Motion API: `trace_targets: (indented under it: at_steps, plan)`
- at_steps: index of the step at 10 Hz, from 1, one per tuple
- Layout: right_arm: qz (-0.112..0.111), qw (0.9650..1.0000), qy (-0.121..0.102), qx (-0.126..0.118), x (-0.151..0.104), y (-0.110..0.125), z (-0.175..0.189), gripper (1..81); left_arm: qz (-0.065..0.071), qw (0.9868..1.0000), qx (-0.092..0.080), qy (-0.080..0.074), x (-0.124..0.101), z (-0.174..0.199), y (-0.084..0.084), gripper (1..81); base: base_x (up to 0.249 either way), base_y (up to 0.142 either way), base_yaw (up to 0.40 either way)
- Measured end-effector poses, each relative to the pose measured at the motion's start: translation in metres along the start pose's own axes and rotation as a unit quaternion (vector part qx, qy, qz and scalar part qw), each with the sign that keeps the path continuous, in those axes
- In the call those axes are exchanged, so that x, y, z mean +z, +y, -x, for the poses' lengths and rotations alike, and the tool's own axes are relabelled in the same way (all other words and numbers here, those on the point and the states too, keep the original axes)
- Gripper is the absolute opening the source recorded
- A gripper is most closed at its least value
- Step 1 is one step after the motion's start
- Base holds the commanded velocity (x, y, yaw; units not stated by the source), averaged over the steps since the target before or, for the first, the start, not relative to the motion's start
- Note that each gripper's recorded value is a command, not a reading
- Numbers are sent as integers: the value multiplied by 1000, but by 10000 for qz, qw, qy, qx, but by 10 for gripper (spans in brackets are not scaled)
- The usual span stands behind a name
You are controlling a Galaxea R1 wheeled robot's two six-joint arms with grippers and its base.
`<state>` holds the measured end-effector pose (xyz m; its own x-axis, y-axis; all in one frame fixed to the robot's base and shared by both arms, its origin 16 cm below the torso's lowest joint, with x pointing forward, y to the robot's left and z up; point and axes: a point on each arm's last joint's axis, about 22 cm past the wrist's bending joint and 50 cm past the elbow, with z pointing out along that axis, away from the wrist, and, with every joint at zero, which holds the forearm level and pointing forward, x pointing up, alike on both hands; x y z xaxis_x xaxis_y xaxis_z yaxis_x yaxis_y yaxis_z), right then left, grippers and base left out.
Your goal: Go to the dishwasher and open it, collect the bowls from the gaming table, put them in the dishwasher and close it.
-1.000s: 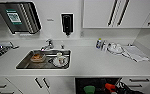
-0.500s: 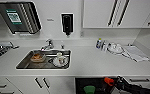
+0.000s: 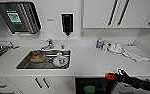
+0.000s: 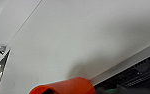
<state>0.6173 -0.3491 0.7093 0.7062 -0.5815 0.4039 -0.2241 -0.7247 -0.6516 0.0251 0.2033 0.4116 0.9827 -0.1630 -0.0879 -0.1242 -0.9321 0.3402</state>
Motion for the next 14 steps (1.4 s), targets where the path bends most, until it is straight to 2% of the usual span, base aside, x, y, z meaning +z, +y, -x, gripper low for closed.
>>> trace_targets:
  at_steps: [3, 8, 10, 12, 13, 14]
  plan:
    - [152, 9997, -139, 116, -2, 21, 23, 811, 14, 10000, 4, 26, 1, -2, 4, 811, 0, 0, 0]
    - [-35, 9996, -234, 119, -20, 11, 23, 811, 66, 10000, 14, 72, 4, -5, 14, 811, 0, 0, 0]
    - [-24, 9998, -166, 121, -45, 24, 11, 811, 81, 9999, 16, 86, 5, -6, 18, 811, 0, 0, 0]
    - [4, 9995, -244, 202, -68, 47, 25, 811, 79, 9999, 16, 88, 6, -6, 19, 811, 0, 0, 0]
    - [-51, 9992, -296, 255, -77, 52, 36, 811, 93, 9999, 18, 98, 7, -7, 22, 811, 0, 0, 0]
    - [-133, 9993, -250, 256, -82, 50, 32, 811, 117, 9999, 21, 102, 8, -8, 26, 811, 0, 0, 0]
